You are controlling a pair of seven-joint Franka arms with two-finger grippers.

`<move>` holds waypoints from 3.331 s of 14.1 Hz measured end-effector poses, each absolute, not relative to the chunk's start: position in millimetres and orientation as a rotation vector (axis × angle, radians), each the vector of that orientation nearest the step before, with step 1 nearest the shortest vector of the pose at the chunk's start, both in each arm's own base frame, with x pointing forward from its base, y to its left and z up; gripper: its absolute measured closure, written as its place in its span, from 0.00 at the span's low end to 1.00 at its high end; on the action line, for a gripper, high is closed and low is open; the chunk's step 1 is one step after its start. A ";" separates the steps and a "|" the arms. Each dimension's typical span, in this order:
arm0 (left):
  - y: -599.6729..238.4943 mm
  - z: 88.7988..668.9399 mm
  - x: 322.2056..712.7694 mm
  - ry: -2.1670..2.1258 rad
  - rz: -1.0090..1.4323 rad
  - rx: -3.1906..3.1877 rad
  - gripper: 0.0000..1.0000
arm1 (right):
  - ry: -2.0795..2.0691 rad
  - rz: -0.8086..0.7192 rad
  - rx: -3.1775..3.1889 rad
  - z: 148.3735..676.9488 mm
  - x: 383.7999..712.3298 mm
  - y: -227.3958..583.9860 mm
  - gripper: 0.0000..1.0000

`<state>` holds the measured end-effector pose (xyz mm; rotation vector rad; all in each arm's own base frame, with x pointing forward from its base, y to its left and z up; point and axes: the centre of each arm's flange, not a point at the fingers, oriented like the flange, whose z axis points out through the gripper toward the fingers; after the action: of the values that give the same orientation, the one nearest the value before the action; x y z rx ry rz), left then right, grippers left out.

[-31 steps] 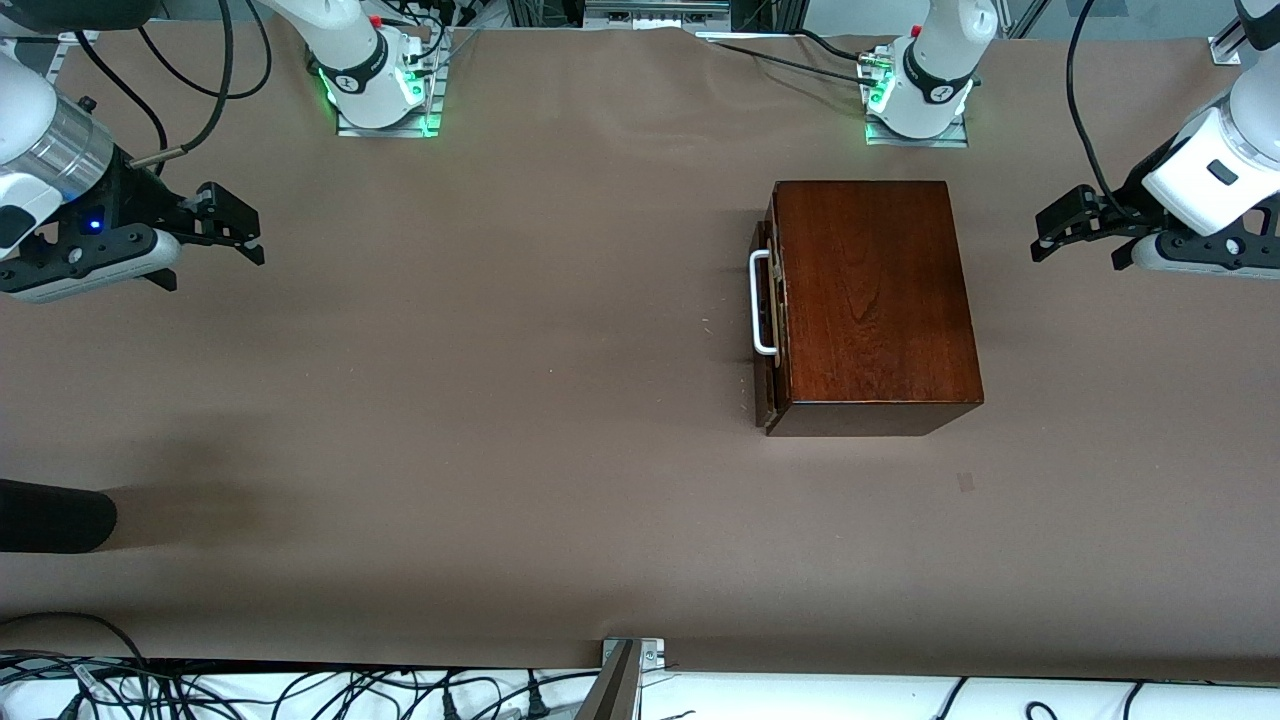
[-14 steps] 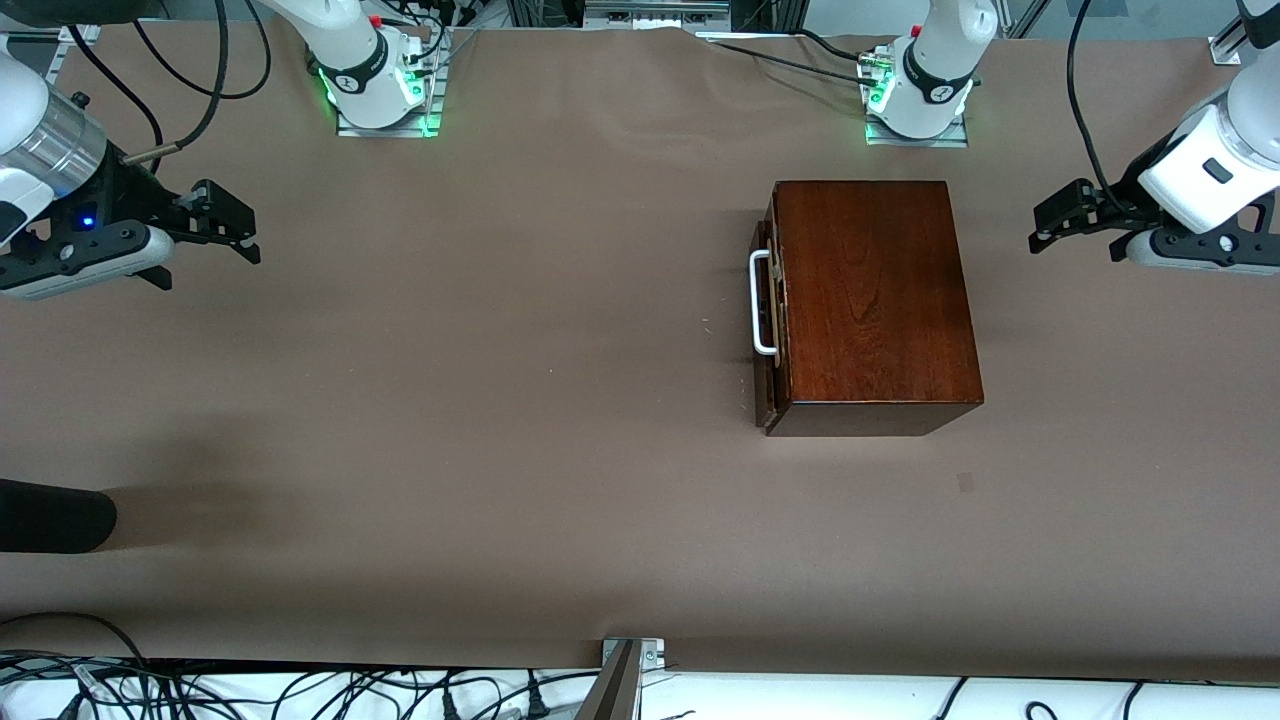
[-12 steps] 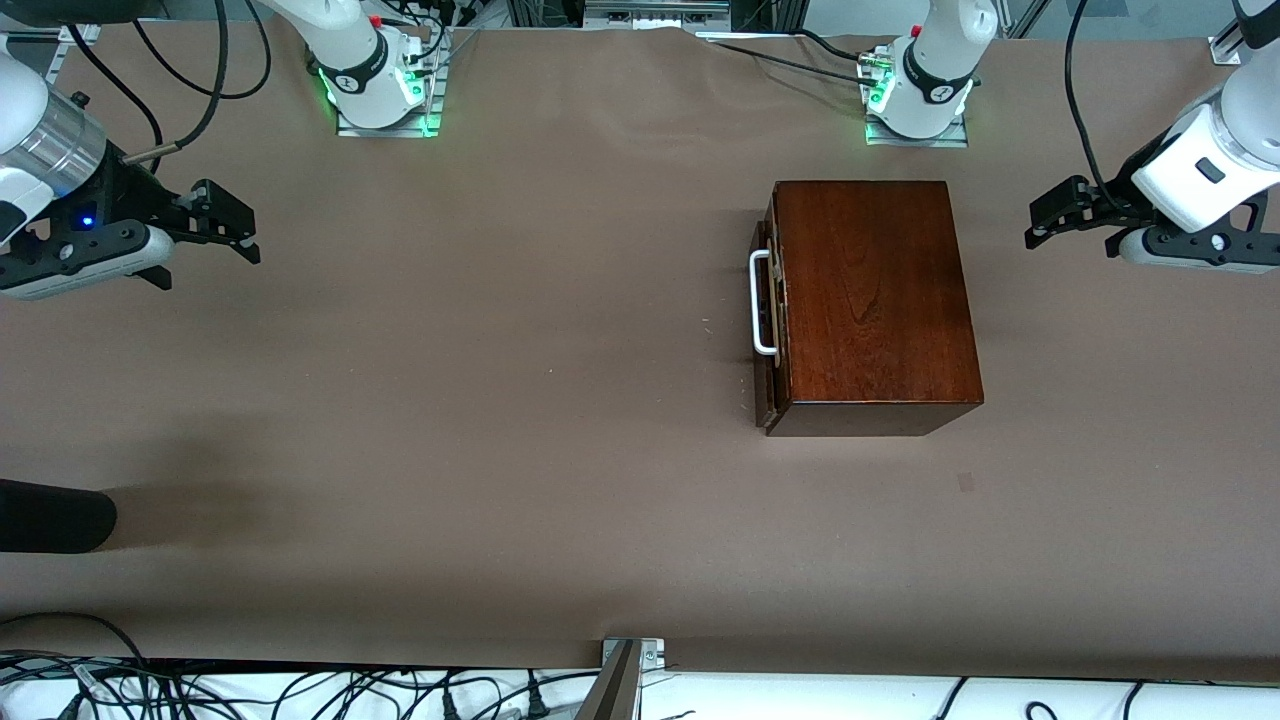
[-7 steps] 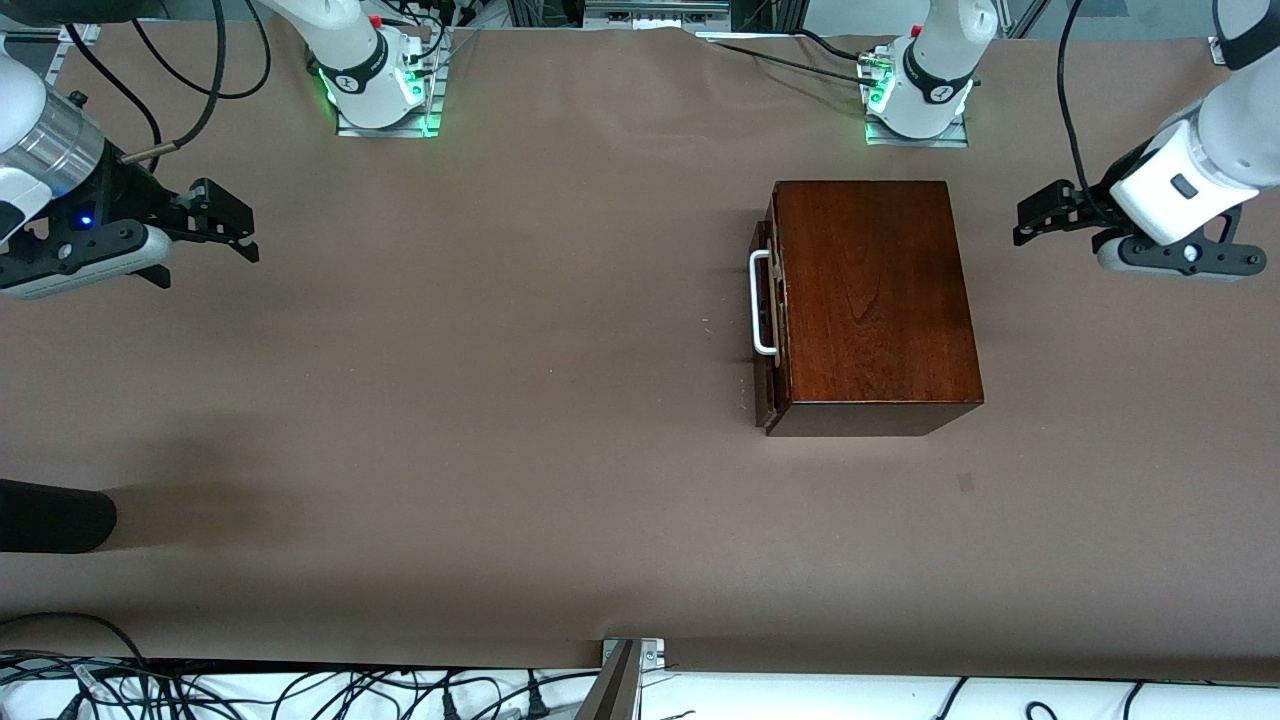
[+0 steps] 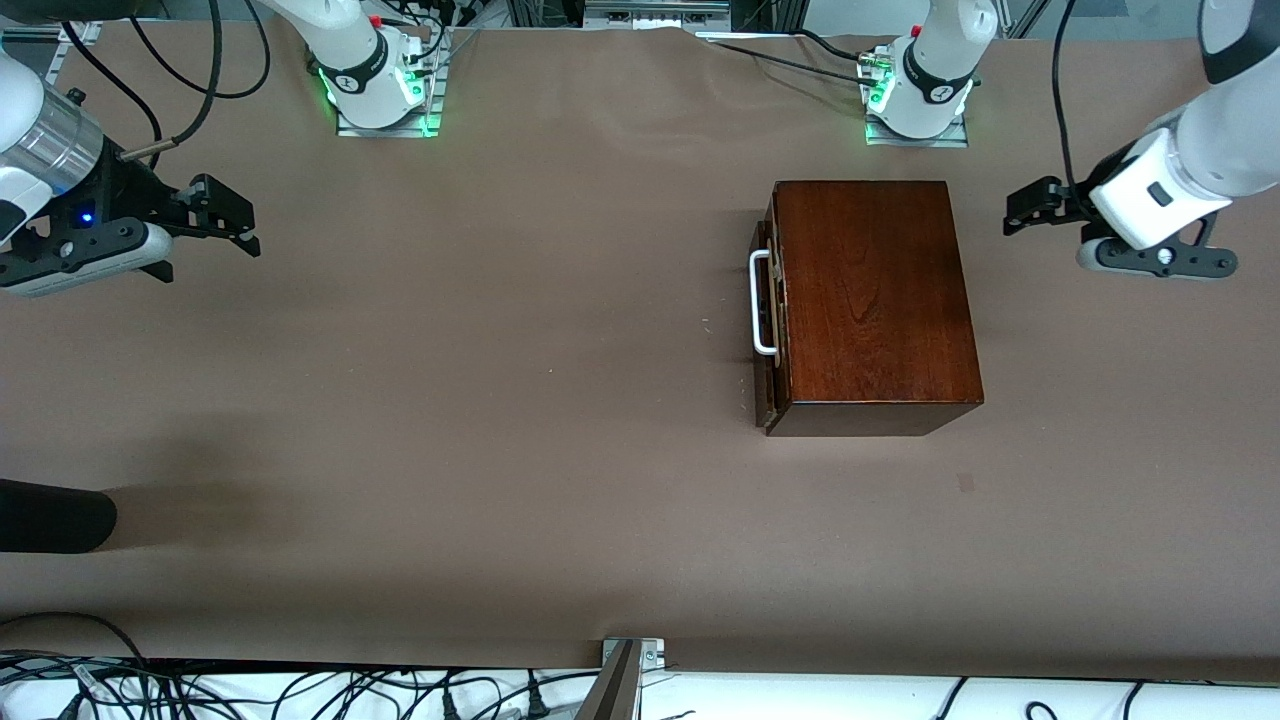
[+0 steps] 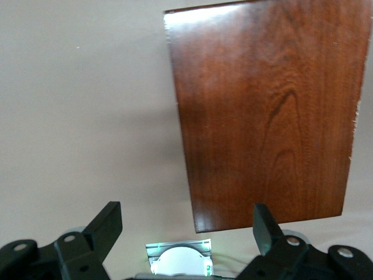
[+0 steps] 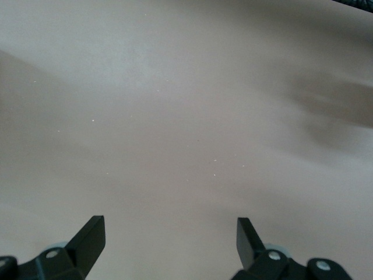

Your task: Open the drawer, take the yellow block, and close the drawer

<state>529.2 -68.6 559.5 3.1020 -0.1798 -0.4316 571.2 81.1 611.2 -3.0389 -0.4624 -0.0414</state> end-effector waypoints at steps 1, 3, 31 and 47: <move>-92.6 557.0 527.8 -0.208 -0.430 3.109 0.00 | -0.461 -0.043 -3.036 611.8 571.0 81.0 0.00; -147.1 548.4 526.2 -0.207 -0.392 3.132 0.00 | -0.454 -0.053 -3.024 615.4 569.9 80.3 0.00; -404.7 327.8 484.5 -0.066 -0.212 3.452 0.00 | -0.393 -0.057 -2.997 628.2 562.8 59.8 0.00; -429.2 286.2 464.9 -0.093 -0.188 3.480 0.00 | -0.393 -0.049 -2.995 631.4 559.2 58.8 0.00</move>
<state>464.9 -429.2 286.2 3.4804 -0.0932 -0.1877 559.2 58.8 631.4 -2.9946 -0.3933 -0.0489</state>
